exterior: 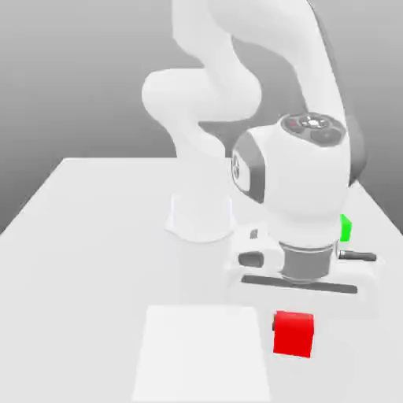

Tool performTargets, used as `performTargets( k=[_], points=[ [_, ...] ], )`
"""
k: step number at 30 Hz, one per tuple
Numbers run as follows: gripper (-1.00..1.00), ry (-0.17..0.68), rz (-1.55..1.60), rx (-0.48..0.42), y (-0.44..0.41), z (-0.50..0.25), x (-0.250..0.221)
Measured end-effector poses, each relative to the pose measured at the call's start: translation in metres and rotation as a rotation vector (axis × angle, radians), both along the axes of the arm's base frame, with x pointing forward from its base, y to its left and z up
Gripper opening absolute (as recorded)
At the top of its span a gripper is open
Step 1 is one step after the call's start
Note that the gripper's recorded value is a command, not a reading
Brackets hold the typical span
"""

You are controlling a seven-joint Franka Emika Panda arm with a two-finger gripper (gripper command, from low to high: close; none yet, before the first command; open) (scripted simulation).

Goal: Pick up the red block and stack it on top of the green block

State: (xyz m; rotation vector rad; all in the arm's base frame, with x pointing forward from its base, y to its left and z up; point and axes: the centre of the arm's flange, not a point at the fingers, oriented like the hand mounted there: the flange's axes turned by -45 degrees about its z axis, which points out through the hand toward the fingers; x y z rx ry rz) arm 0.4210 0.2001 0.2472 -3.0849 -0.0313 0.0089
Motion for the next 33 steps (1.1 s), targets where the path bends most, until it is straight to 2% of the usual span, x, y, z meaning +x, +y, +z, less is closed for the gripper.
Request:
performTargets(
  k=[3,6,12,18,21,33],
  points=[
    [-1.0,0.001,0.248,0.019,0.075,0.015,-0.067],
    [-1.0,0.002,0.444,0.026,0.114,0.024,-0.129],
    [-1.0,-0.005,0.814,0.014,0.149,0.024,-0.252],
    [-1.0,-0.031,1.192,-0.031,0.139,0.005,-0.366],
    [-1.0,-0.044,1.263,-0.043,0.133,-0.006,-0.383],
    [-1.0,-0.049,1.265,-0.048,0.133,-0.055,-0.382]
  ],
)
